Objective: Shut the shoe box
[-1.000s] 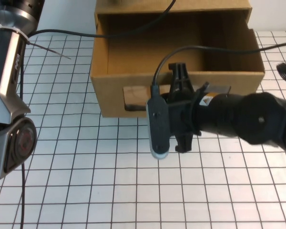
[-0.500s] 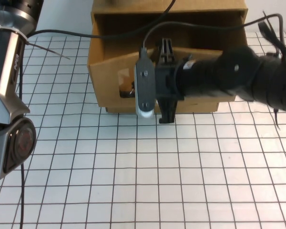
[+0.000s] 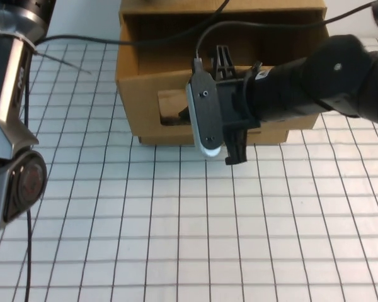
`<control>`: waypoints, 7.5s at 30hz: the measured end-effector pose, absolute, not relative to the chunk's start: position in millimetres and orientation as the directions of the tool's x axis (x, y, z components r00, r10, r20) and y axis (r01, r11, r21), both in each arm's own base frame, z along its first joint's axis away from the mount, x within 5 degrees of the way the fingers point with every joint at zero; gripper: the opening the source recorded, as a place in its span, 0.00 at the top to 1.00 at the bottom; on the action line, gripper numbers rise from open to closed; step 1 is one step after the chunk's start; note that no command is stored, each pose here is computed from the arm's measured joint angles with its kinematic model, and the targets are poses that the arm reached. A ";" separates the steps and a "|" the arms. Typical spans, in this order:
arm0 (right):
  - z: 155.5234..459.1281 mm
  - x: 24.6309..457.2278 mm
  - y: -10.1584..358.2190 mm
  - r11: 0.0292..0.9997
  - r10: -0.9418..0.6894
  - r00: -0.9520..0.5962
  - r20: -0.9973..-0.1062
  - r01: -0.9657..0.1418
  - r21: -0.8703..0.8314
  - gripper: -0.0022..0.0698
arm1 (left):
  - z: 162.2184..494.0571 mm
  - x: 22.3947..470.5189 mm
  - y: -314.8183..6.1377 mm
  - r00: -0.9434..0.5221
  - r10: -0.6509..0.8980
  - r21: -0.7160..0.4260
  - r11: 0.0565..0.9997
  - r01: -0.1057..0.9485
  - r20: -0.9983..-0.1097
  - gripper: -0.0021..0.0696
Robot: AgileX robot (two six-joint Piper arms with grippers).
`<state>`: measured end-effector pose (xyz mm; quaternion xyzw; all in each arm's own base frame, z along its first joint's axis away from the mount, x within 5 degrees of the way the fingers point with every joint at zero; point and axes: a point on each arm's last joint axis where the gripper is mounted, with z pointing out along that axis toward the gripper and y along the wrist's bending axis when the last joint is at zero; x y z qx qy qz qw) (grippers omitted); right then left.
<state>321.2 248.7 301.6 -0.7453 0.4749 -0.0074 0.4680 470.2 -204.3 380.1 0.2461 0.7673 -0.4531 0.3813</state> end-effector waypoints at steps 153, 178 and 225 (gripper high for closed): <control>243.6 67.6 40.9 0.866 0.017 -0.310 -0.950 -0.470 0.169 0.99 | 273.0 74.5 -28.2 -0.236 0.145 0.052 0.931 0.360 -0.961 0.97; 236.0 67.5 41.0 0.868 0.009 -0.332 -0.943 -0.467 0.172 0.99 | 267.6 75.5 -29.7 -0.190 0.299 0.199 0.888 0.414 -0.935 0.97; 235.5 67.3 40.8 0.869 0.006 -0.336 -0.942 -0.465 0.172 0.99 | 169.4 51.8 -5.8 -0.293 0.204 0.160 0.973 0.167 -0.934 0.97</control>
